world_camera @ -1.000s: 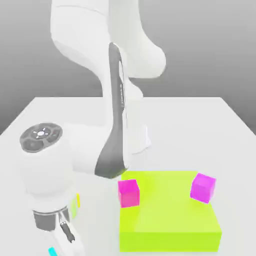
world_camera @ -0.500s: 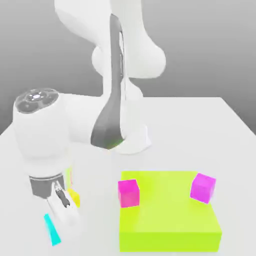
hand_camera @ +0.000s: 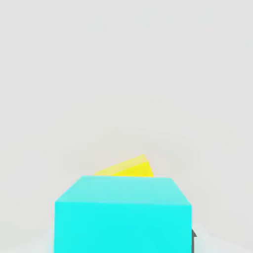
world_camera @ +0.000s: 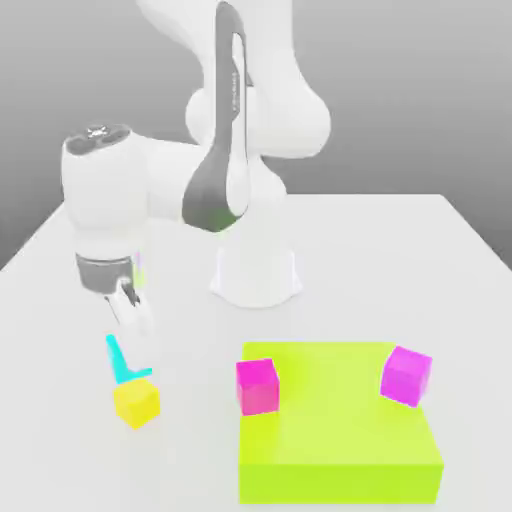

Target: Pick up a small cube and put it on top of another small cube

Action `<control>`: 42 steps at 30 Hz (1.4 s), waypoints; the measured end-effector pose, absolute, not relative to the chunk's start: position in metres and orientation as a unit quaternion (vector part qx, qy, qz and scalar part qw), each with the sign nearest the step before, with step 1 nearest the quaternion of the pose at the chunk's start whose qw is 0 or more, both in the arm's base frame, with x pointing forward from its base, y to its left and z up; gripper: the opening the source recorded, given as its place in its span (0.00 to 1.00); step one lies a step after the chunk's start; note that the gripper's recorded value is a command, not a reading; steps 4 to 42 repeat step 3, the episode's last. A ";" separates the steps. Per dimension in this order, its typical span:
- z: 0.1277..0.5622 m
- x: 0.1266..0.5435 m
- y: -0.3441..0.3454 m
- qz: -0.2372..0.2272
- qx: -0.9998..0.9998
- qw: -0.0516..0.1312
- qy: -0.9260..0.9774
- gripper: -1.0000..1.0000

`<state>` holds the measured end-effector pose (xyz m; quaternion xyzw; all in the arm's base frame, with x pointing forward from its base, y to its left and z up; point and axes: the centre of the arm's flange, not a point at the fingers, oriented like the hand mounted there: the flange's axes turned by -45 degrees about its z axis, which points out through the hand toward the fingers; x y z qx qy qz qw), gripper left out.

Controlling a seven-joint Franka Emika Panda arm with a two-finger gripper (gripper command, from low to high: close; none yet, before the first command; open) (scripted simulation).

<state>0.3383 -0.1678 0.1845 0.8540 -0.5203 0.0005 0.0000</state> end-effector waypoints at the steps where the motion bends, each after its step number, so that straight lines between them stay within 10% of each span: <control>1: 0.177 0.338 -0.167 0.001 0.854 0.000 -0.520 1.00; 42: 0.177 0.338 -0.167 0.001 0.854 0.000 -0.520 1.00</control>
